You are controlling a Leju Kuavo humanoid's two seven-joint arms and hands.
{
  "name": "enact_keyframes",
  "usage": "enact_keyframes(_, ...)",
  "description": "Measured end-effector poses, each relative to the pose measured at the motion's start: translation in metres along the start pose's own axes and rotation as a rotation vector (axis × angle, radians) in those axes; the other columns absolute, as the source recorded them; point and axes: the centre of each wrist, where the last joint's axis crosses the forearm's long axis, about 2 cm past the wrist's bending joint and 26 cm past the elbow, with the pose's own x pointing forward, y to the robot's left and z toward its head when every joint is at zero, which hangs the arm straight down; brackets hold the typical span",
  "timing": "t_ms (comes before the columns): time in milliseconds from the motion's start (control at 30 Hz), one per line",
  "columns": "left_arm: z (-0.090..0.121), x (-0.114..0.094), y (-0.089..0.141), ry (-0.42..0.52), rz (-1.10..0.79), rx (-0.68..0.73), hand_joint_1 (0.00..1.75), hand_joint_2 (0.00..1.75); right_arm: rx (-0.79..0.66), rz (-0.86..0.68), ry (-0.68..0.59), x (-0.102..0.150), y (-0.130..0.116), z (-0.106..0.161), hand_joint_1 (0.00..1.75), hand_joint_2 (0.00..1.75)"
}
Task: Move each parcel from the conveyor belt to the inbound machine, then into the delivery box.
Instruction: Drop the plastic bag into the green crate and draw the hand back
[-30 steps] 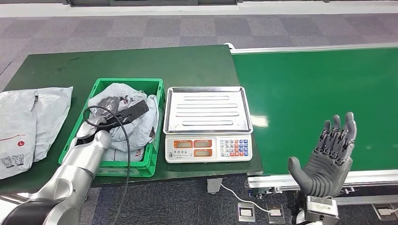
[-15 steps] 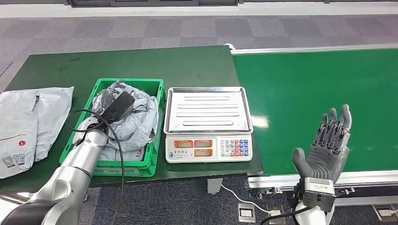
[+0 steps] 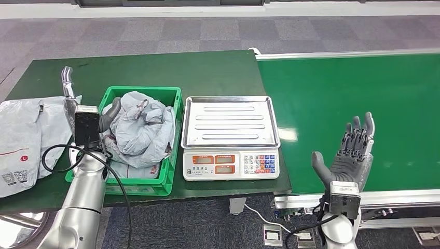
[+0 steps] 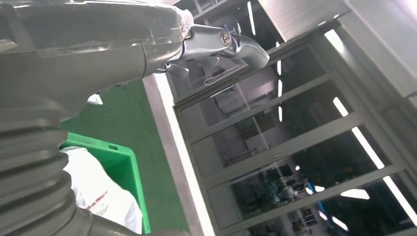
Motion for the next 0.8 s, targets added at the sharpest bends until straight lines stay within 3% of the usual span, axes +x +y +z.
enact_keyframes(133,0.002,0.003,0.007,-0.037,0.042,0.092,0.00,1.75,0.006,-0.008,0.012,-0.002,-0.001,0.000,0.00,1.75)
enact_keyframes(233,0.007,0.009,0.012,-0.076,0.188,0.123,0.00,1.75,0.011,-0.040,0.027,-0.007,0.000,-0.001,0.00,1.75)
enact_keyframes(400,0.021,0.033,-0.004,-0.147,0.544,-0.073,0.00,1.75,0.025,-0.062,0.040,-0.027,0.014,-0.012,0.00,1.75)
enact_keyframes(667,0.028,0.047,-0.012,-0.180,0.610,-0.117,0.00,1.75,0.042,-0.050,0.067,-0.039,0.021,-0.011,0.00,1.75)
enact_keyframes(800,0.037,0.052,-0.025,-0.192,0.726,-0.271,0.00,1.75,0.071,-0.070,0.100,-0.047,0.028,-0.014,0.00,1.75)
